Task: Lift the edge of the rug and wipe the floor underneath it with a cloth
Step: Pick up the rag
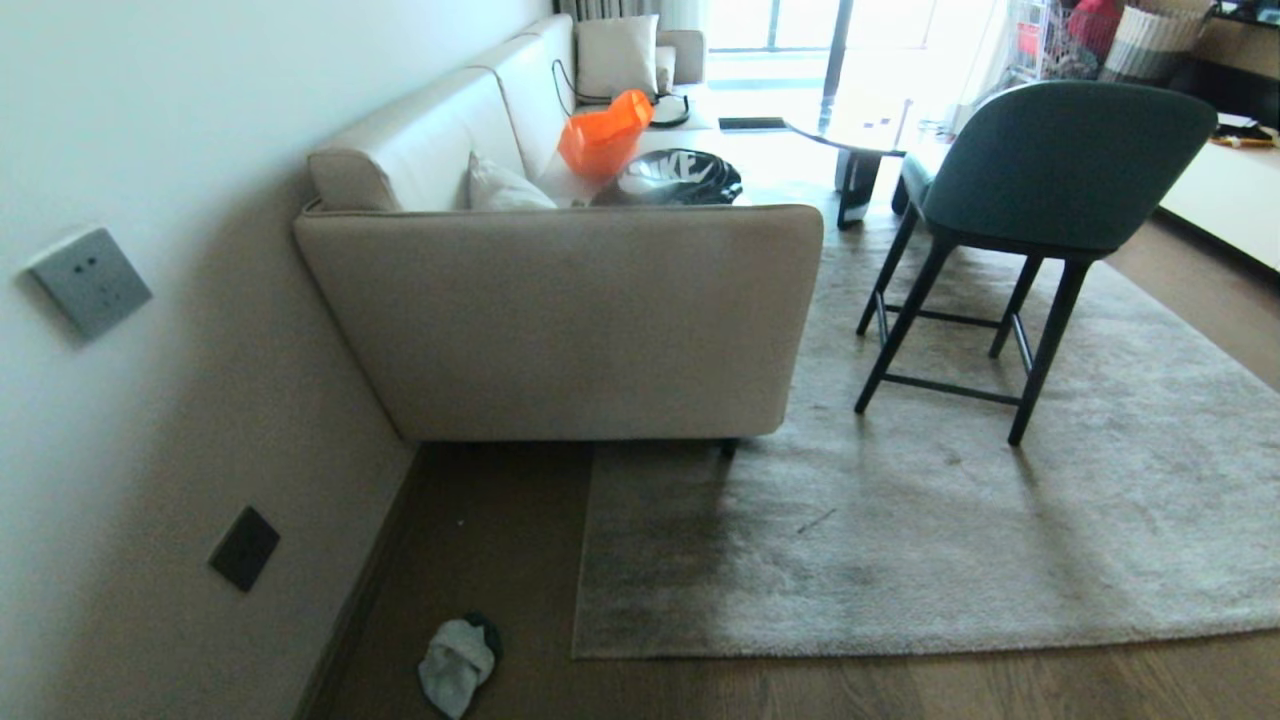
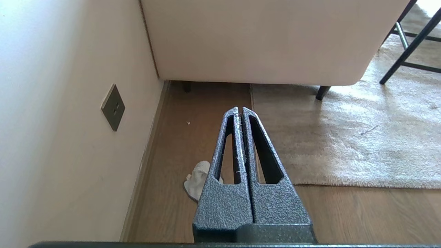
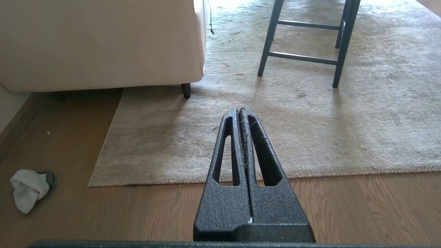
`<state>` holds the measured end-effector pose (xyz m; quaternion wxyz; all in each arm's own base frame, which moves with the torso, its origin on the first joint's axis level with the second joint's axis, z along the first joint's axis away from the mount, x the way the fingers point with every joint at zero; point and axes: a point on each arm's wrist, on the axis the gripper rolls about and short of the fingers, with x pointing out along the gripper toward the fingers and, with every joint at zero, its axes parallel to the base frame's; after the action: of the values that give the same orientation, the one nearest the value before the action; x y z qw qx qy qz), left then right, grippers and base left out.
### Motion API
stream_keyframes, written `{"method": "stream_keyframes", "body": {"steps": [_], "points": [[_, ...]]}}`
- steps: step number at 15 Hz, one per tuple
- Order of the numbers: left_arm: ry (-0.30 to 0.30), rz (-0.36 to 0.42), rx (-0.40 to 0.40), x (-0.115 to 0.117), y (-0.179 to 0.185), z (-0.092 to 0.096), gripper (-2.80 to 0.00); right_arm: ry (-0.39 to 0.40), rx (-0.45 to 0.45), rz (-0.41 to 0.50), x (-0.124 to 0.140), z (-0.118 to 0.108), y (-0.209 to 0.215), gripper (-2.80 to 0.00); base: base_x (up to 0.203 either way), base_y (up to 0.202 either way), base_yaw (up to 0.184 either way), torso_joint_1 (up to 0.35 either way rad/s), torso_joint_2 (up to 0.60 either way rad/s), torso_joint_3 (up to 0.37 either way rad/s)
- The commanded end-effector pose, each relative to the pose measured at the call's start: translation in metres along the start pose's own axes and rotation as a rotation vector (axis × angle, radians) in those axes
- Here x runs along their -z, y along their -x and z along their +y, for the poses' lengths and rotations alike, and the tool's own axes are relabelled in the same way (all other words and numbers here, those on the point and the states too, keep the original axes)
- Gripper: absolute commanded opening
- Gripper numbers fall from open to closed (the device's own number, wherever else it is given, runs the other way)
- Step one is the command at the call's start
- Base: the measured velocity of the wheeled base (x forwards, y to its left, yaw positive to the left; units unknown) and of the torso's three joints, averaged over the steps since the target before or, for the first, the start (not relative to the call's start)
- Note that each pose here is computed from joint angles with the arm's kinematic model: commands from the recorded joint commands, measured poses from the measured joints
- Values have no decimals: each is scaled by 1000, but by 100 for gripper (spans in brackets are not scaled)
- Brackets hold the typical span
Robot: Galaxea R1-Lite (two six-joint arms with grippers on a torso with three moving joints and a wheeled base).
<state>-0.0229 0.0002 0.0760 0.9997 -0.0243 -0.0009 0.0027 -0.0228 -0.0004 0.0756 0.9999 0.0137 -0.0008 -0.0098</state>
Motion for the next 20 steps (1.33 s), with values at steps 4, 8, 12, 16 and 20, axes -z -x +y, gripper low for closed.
{"method": "stream_keyframes", "body": {"steps": [4, 8, 12, 16, 20], "points": [[-1, 0, 0, 0, 0, 0, -280, 0, 0, 1, 0, 0, 0, -280, 0, 0, 0, 0, 0, 0], [1, 0, 1, 0, 0, 0, -280, 0, 0, 1, 0, 0, 0, -280, 0, 0, 0, 0, 0, 0], [1, 0, -1, 0, 0, 0, -280, 0, 0, 1, 0, 0, 0, -280, 0, 0, 0, 0, 0, 0], [-1, 0, -1, 0, 0, 0, -280, 0, 0, 1, 0, 0, 0, -280, 0, 0, 0, 2, 3, -79], [-1, 0, -1, 0, 0, 0, -280, 0, 2, 1, 0, 0, 0, -280, 0, 0, 0, 2, 2, -184]]}}
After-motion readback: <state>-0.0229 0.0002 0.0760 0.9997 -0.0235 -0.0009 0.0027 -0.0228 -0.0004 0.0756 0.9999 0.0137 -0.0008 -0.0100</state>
